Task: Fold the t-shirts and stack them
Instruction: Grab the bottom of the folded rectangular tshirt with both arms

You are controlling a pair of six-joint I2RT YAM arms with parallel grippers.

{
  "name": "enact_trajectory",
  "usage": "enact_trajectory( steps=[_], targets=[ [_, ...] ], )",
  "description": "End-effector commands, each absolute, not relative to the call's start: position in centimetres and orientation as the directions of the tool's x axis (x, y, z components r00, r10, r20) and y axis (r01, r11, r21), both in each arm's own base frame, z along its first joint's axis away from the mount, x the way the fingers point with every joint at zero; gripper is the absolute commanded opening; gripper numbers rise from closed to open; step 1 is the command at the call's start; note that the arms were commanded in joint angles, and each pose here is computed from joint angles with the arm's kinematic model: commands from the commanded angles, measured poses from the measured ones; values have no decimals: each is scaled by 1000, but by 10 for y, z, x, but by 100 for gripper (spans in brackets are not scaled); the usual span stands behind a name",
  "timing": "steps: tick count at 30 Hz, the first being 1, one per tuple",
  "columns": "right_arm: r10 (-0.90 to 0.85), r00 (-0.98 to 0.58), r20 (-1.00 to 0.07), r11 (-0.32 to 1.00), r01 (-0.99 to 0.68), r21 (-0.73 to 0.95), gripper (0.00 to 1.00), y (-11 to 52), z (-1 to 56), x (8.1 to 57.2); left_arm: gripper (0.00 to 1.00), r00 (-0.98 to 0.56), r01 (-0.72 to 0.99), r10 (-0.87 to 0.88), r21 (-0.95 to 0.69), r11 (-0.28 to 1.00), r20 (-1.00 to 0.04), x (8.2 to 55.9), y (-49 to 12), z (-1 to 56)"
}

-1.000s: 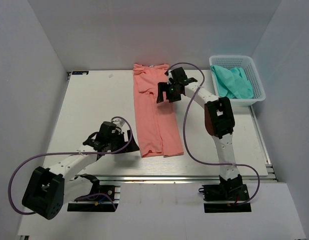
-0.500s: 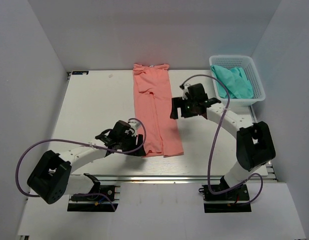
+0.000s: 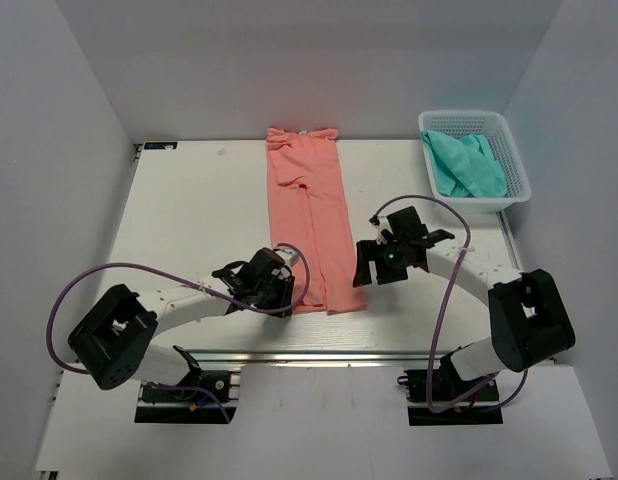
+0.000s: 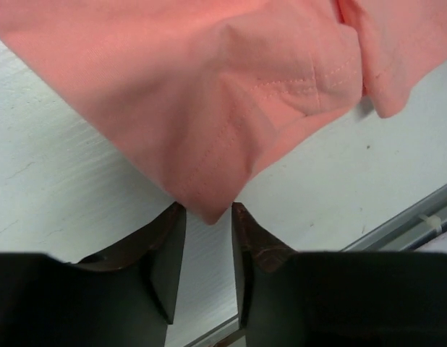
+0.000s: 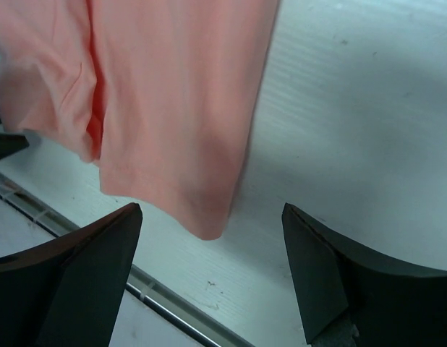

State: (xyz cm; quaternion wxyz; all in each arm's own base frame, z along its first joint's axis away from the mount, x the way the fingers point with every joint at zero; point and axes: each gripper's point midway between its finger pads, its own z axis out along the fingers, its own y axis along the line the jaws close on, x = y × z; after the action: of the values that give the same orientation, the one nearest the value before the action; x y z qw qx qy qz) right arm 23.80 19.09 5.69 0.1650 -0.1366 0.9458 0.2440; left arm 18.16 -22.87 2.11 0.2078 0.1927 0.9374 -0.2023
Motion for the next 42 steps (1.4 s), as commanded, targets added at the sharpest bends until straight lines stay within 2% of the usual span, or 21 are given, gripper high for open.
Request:
enact_trajectory(
  steps=[1, 6, 12, 13, 18, 19, 22, 23, 28, 33, 38, 40, 42],
  targets=[
    [-216, -931, -293, 814, -337, 474, 83, 191, 47, 206, 41, -814, 432, 252, -255, 865, -524, 198, -233, 31],
    [-232, -943, -239, 806, -324, 495, 80, 188, 38, 189, 28, -817, 422, 255, -234, 876, -517, 202, -233, 26],
    [-228, -949, -220, 765, -314, 563, 68, 201, 34, 187, 19, -819, 444, 279, -246, 862, -502, 195, -239, 22],
    [-230, -948, -221, 752, -318, 577, 61, 204, 36, 187, 18, -816, 446, 275, -249, 860, -509, 196, -240, 24],
    [-228, -950, -213, 720, -312, 619, 44, 211, 30, 183, 14, -810, 450, 268, -260, 855, -522, 194, -243, 28],
    [-227, -951, -210, 720, -309, 621, 38, 213, 28, 184, 12, -810, 450, 268, -260, 855, -522, 194, -243, 28],
    [-239, -949, -208, 709, -317, 630, 10, 216, 28, 187, 5, -812, 449, 269, -258, 855, -518, 194, -243, 29],
    [-247, -946, -208, 701, -323, 636, 0, 216, 29, 185, 0, -817, 442, 275, -244, 863, -507, 193, -238, 27],
    [-277, -942, -190, 662, -330, 673, 0, 218, 35, 167, 0, -831, 452, 302, -251, 856, -467, 175, -230, 29],
    [-296, -932, -211, 621, -356, 698, 0, 223, 42, 156, 0, -831, 460, 286, -301, 835, -476, 163, -232, 42],
    [-246, -917, -313, 629, -397, 668, 0, 233, 56, 189, 0, -801, 418, 226, -248, 874, -555, 187, -230, 55],
    [-216, -902, -373, 655, -417, 629, 0, 237, 66, 215, 0, -783, 371, 186, -205, 906, -594, 207, -228, 61],
    [-188, -903, -387, 693, -401, 599, 0, 237, 66, 231, 0, -774, 269, 112, -163, 949, -623, 229, -220, 70]
  ],
)
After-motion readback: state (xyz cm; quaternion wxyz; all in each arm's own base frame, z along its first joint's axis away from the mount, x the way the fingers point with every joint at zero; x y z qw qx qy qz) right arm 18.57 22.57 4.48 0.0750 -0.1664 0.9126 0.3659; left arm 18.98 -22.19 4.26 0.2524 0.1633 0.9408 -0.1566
